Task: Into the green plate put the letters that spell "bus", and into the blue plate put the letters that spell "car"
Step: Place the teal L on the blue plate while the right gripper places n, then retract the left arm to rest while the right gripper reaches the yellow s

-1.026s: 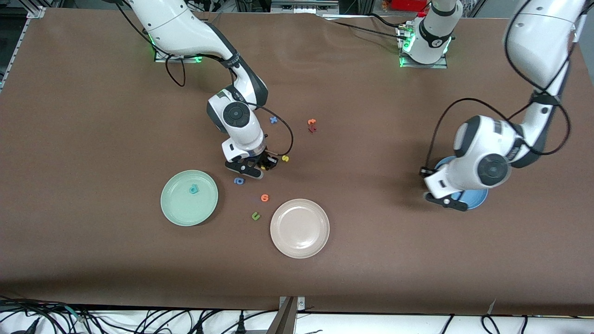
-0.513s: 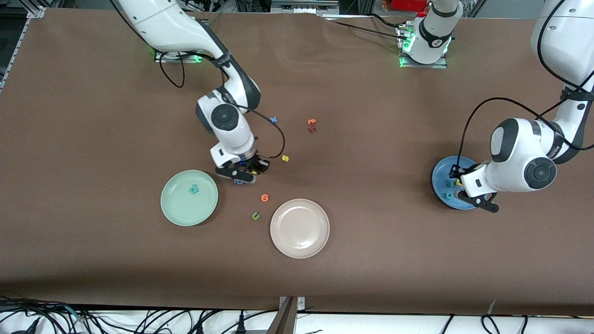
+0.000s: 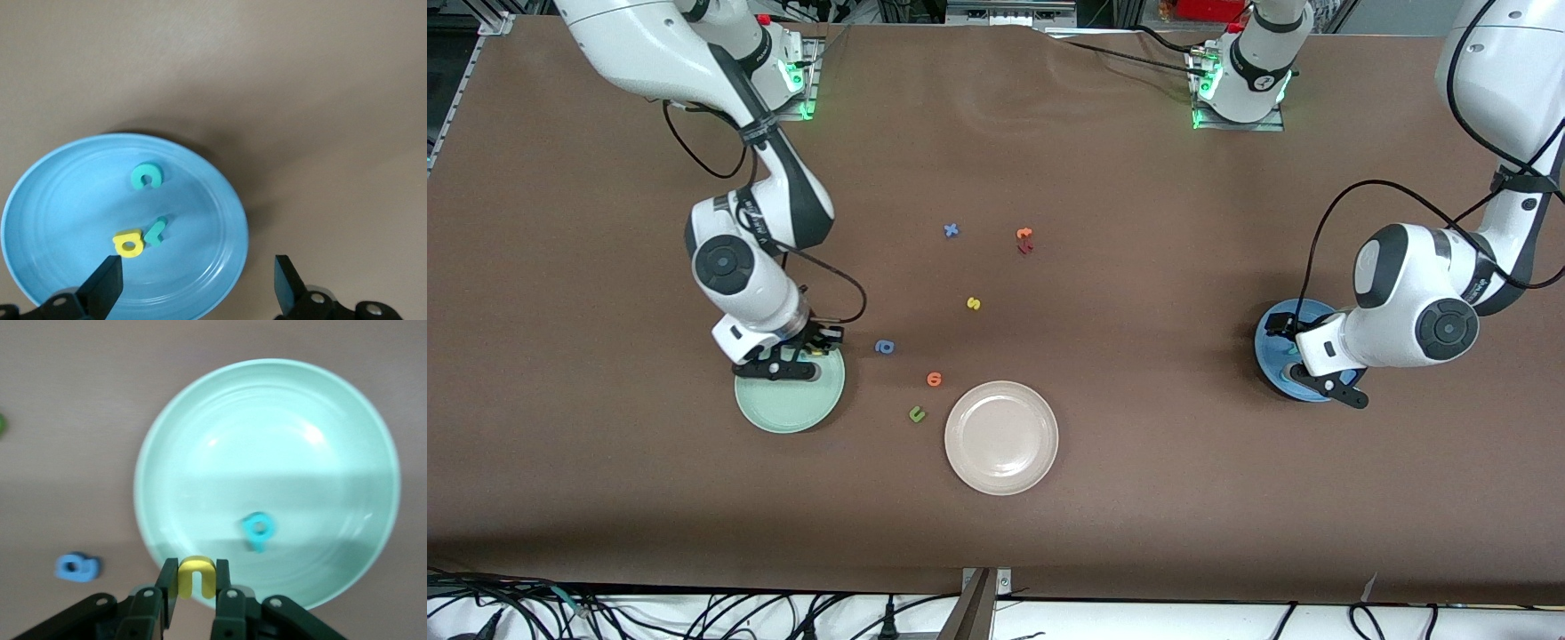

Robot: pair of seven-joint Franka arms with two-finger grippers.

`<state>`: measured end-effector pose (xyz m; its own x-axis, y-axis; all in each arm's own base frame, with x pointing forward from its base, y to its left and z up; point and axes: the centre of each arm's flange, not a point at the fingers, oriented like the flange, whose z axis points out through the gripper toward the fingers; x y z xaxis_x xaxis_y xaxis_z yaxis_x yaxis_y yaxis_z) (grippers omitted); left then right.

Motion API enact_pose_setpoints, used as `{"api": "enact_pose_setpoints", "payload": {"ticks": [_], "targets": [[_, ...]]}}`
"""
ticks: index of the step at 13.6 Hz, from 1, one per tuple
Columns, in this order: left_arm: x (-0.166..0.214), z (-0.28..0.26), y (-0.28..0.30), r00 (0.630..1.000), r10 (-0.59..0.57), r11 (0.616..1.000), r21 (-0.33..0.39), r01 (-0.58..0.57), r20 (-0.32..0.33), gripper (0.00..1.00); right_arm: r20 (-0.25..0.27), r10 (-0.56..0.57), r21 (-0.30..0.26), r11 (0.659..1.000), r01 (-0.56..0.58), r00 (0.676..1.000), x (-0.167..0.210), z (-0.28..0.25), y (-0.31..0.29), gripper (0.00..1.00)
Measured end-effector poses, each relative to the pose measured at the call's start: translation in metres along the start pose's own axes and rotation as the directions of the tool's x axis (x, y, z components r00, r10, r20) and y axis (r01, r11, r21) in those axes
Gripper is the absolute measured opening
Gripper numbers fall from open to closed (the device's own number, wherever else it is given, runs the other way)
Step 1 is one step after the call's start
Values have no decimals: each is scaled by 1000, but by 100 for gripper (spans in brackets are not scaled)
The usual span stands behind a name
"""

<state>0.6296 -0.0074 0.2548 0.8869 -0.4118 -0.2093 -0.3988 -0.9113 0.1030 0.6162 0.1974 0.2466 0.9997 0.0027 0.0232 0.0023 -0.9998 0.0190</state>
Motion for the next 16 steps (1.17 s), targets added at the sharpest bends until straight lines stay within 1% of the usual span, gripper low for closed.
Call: {"api": "enact_pose_setpoints", "payload": {"ticks": [3, 5, 7, 8, 9, 11, 13, 15, 16], "targets": [[3, -9, 5, 1000, 9, 1000, 9, -8, -16, 100, 17, -24, -6, 1000, 25, 1000, 5, 13, 27, 26], [8, -38, 5, 998, 10, 999, 31, -8, -59, 100, 20, -27, -5, 1000, 27, 999, 4, 21, 26, 27], [17, -80, 17, 994, 8, 999, 49, -2, -105, 100, 23, -30, -4, 1000, 30, 999, 4, 24, 24, 42], [19, -100, 24, 994, 3, 999, 53, 3, -112, 100, 23, -31, -4, 1000, 31, 999, 4, 24, 24, 48], [19, -123, 29, 994, 2, 998, 56, 4, -106, 100, 22, -30, -4, 1000, 31, 999, 4, 23, 24, 48], [11, -171, 41, 998, 0, 998, 61, 4, -70, 100, 19, -16, 0, 1000, 16, 1000, 4, 22, 22, 59], [-3, -221, 61, 998, -15, 996, 83, 19, -57, 100, 10, 50, 22, 998, -50, 999, 0, 18, 0, 60], [-19, -256, 93, 998, -49, 990, 131, 55, -50, 100, 1, 123, 58, 991, -122, 992, -14, 13, -47, 60], [-29, -272, 105, 996, -69, 984, 160, 77, -57, 100, -1, 157, 76, 985, -157, 988, -24, 10, -74, 60]]}}
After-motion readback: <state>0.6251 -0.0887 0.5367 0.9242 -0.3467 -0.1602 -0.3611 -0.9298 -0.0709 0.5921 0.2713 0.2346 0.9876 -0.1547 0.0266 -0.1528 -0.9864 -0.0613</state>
